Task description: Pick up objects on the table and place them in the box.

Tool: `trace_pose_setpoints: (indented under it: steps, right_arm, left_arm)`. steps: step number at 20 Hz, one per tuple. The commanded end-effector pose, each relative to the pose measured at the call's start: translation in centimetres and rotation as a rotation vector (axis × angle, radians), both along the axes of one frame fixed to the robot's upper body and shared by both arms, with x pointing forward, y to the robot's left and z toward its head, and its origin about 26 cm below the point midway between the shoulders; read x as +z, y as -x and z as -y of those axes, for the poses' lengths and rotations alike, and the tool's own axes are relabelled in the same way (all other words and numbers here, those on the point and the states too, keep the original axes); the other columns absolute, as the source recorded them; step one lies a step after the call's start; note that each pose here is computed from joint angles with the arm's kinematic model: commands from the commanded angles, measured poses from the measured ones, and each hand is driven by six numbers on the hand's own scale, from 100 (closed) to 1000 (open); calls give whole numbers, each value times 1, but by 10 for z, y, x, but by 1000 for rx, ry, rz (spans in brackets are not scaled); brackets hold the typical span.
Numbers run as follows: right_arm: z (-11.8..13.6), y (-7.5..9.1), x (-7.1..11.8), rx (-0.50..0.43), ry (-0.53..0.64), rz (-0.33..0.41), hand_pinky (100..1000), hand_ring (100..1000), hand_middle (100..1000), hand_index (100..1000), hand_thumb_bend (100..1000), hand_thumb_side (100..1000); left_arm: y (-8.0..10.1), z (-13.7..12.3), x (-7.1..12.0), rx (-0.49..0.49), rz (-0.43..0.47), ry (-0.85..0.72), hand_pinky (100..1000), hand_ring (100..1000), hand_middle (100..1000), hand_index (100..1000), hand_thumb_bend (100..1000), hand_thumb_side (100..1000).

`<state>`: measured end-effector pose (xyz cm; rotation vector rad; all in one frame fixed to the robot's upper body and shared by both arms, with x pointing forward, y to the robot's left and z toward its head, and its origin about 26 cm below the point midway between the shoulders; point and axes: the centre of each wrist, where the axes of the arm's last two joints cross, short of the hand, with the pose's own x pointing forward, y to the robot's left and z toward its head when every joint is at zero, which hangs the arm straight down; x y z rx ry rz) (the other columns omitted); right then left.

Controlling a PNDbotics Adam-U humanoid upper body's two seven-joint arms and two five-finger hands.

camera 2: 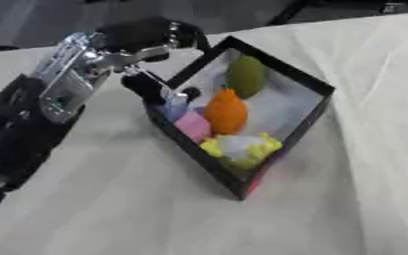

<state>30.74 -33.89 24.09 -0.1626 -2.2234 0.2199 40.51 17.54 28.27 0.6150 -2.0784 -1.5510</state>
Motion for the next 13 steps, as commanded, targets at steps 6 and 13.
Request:
trace_pose_setpoints:
  steps: [6,13]
  right_arm:
    - [5,8,10,-40,2,54,898,738,819,908,100,531]
    - [5,12,7,-60,-24,71,897,738,819,908,100,510]
  left_arm:
    - [69,-80,44,-98,-118,736,812,799,794,873,100,707]
    - [105,-123,0,-59,-148,1129,811,796,801,884,100,762]
